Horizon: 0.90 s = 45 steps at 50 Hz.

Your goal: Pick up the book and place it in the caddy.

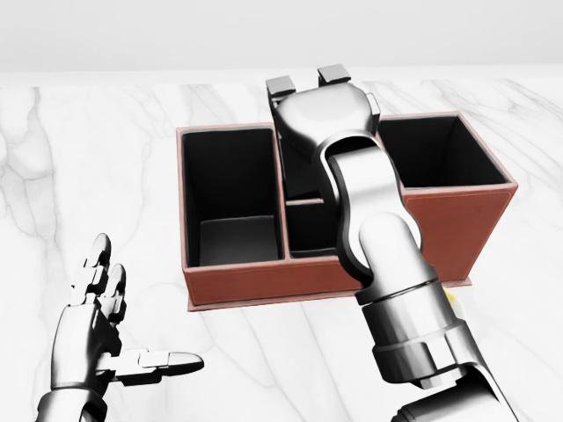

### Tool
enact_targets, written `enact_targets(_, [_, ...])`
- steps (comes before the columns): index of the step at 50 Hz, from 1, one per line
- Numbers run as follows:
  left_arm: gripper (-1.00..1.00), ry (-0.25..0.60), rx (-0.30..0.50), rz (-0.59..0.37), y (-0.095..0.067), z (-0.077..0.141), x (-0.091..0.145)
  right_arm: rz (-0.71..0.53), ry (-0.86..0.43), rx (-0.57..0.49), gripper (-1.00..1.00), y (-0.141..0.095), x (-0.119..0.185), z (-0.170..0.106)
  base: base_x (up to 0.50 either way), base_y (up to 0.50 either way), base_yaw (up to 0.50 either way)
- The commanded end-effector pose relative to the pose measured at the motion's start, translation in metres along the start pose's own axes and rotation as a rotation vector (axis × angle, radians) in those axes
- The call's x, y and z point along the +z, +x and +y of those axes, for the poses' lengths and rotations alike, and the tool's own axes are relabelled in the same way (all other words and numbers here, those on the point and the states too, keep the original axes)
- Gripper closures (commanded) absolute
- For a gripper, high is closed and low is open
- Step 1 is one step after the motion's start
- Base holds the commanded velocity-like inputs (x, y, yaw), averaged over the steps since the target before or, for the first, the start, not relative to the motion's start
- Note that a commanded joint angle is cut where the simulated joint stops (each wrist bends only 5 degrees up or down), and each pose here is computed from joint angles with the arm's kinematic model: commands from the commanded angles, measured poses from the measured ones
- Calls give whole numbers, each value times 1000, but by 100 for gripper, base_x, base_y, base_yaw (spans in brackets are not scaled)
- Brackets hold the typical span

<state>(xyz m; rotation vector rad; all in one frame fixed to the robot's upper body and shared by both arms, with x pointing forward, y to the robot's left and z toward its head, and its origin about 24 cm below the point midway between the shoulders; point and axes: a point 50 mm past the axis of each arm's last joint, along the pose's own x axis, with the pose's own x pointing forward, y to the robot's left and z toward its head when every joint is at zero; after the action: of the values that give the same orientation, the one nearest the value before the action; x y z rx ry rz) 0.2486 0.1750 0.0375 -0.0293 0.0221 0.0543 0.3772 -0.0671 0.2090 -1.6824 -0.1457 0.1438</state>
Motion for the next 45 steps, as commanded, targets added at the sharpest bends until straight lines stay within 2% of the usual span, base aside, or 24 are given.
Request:
enact_targets(1, [-100, 0, 0, 0, 0, 0, 0, 25, -38, -40, 100, 1, -4, -2, 0, 0, 0])
enact_targets(16, [-100, 0, 1, 0, 0, 0, 0, 38, -23, -26, 100, 6, -14, 7, 0, 0, 0])
enact_targets(45, [-100, -2, 1, -2, 0, 0, 1, 18, 0, -10, 100, 10, -10, 22, 0, 0, 0])
